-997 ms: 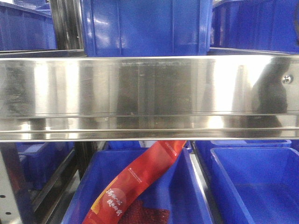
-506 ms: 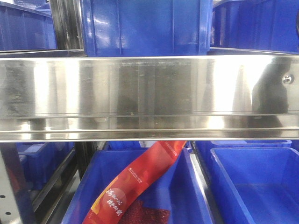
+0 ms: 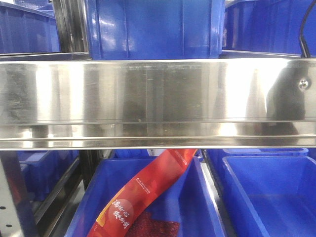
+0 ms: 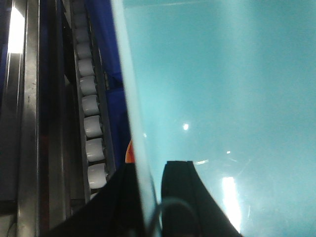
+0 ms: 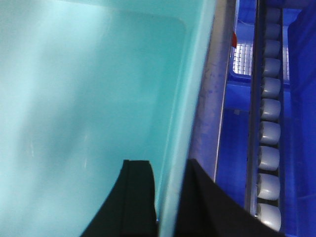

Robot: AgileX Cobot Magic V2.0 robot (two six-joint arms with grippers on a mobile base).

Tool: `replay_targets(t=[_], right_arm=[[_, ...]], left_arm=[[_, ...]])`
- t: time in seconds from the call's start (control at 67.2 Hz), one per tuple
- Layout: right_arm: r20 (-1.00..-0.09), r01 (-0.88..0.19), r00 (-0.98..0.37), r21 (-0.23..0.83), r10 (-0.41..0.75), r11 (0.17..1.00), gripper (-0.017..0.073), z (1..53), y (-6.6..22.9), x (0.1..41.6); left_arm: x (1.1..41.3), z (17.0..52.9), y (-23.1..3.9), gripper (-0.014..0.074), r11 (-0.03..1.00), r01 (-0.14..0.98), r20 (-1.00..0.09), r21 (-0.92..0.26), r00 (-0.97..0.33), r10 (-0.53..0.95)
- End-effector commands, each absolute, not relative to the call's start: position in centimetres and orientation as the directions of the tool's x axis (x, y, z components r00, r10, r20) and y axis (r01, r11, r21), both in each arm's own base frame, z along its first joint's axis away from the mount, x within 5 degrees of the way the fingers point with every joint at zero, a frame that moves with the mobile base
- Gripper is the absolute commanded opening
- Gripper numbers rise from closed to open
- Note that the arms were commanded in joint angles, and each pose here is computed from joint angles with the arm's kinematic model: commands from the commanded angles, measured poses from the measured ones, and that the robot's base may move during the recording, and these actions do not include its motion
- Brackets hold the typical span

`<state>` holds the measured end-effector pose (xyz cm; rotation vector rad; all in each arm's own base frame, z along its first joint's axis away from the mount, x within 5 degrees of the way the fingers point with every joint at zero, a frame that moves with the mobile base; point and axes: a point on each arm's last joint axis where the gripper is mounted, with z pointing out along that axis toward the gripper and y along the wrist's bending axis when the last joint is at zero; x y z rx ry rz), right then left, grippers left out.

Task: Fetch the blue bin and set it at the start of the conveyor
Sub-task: 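Lift the light-blue bin with both grippers and pull it off the shelf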

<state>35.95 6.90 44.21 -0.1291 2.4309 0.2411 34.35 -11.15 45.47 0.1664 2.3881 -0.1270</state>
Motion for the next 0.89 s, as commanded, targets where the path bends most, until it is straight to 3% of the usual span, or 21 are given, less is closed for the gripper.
replay_targets(t=[0.0, 0.357, 0.878], right_arm=[[-0.673, -0.173, -0.738, 0.121, -0.047, 0.977, -0.0151, 44.7, 6.8, 35.9], [-0.673, -0.173, -0.738, 0.121, -0.047, 0.977, -0.0151, 44.7, 6.8, 35.9], [-0.844, -0.181, -0.537, 0.128, 0.011, 0.975, -0.0151, 46.6, 7.0, 37.5]], left_arm=[[33.9, 46.7, -11.4, -0.0111, 0.981, 0.182, -0.726, -0.068, -0.684, 0.076], [33.9, 46.7, -11.4, -0.0111, 0.981, 0.182, -0.726, -0.068, -0.684, 0.076], [33.9, 46.7, -11.4, -0.0111, 0.981, 0.182, -0.726, -0.068, -0.684, 0.076]])
